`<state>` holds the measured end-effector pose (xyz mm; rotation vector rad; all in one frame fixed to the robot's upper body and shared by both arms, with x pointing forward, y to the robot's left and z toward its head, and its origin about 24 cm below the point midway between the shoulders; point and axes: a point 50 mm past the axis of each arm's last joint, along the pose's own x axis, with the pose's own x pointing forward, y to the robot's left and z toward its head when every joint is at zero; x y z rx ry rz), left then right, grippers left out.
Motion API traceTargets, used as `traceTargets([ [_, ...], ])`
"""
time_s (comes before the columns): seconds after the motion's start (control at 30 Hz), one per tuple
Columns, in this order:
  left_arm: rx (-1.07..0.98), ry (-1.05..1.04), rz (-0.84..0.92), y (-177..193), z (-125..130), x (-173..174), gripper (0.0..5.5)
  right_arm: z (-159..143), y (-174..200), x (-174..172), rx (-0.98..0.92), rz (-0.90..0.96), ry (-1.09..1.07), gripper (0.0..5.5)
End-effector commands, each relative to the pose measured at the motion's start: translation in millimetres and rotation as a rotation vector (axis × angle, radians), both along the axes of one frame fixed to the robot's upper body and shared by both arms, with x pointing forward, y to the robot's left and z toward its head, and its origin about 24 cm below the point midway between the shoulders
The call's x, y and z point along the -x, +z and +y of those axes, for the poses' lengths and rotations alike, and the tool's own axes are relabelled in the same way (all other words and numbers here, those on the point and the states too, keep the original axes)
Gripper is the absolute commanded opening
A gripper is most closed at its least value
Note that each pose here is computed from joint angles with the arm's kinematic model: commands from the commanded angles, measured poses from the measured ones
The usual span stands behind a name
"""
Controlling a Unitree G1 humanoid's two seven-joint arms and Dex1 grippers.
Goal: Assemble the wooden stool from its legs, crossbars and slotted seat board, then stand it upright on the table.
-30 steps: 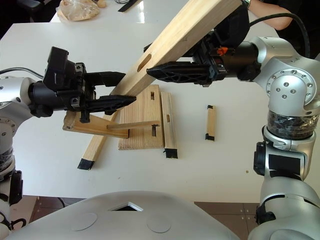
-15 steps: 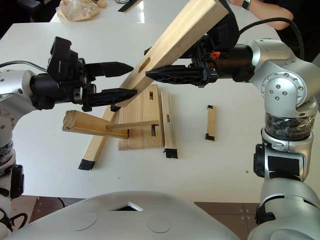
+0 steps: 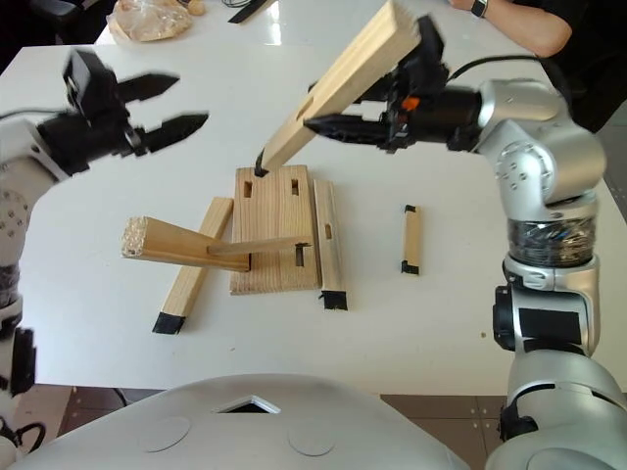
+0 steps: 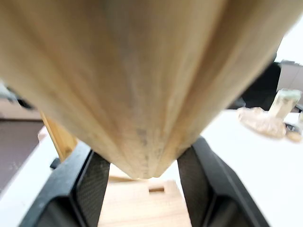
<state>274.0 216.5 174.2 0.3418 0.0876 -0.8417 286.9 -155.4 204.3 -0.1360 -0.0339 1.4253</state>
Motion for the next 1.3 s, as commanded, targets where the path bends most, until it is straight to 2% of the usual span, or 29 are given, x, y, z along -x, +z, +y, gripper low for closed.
traceTargets([
  [0.03,-0.232,-0.081,0.101,-54,11,24,3.61,13,-31,-9,0.048,-0.038,-0.042,2.01],
  [0.13,-0.246,-0.201,0.165,-71,3,50,3.61,12,-43,-18,0.099,-0.085,-0.078,2.01],
  [0.3,-0.288,-0.32,0.22,-82,-3,84,3.61,-11,-64,-23,0.247,-0.129,-0.109,2.01],
  [0.47,-0.277,-0.331,0.209,-82,-11,91,3.61,-42,-54,-3,0.225,-0.072,-0.117,2.01],
  [0.63,-0.299,-0.309,0.239,-96,-12,103,3.61,-60,-49,21,0.223,-0.009,-0.105,2.01],
  [0.97,-0.338,-0.262,0.227,-102,-11,104,3.61,-48,-48,59,0.181,0.066,-0.03,2.01],
  [1.3,-0.297,-0.223,0.227,-96,-12,98,3.61,-39,-55,79,0.196,0.091,0.04,2.01],
])
